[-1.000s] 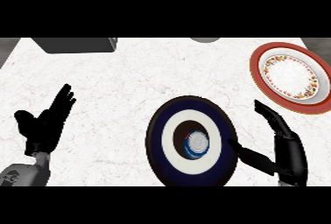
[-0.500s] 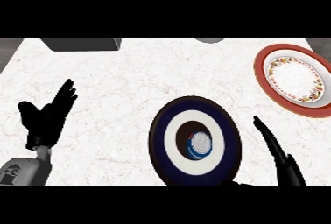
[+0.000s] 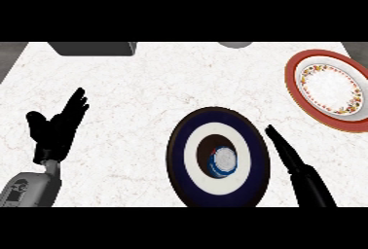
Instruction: Pick the can from the plate and place it in the plate
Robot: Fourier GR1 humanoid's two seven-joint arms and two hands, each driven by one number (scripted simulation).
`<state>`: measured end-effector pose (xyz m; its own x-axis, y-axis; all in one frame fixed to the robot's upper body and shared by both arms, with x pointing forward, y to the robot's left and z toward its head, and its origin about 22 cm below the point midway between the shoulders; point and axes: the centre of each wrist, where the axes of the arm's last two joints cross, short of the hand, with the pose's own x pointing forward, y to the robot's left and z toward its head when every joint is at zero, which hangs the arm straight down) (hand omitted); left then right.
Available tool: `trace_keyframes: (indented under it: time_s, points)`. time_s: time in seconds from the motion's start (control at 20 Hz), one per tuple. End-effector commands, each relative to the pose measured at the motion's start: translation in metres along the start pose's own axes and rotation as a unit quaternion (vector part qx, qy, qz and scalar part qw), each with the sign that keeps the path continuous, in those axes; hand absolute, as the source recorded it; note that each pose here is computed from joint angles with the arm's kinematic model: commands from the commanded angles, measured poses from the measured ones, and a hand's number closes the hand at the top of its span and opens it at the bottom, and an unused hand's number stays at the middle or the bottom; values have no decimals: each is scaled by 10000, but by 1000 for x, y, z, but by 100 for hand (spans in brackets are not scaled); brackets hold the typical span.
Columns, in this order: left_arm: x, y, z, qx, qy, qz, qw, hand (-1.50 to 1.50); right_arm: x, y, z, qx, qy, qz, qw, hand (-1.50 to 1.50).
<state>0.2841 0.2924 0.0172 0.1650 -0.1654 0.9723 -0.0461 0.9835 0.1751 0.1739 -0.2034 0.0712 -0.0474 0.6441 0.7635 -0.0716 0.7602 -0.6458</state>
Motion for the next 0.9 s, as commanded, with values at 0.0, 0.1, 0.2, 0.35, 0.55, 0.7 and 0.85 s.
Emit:
trace_keyframes:
  time_s: [0.0,0.1,0.2,0.35,0.55,0.7,0.85]
  points:
    - [1,-4,-4,-70,46,-14,10000,0,18,8,-16,290,317,577,9974,-150]
    - [4,16,0,12,31,-29,10000,0,14,23,-9,339,431,836,9950,-150]
    - [-8,-4,5,-79,-13,-42,10000,0,29,18,-8,498,639,1067,9910,-150]
    - [2,-11,1,55,74,-59,9999,0,15,25,-18,672,775,1180,9877,-150]
    - [3,-15,7,-27,59,-15,10000,0,18,34,-43,986,902,1426,9807,-150]
    - [19,2,-10,6,-56,11,10000,0,21,40,-56,1147,1055,1277,9795,-150]
    - [10,-16,15,64,40,-21,10000,0,38,40,-56,1240,1112,1437,9755,-150]
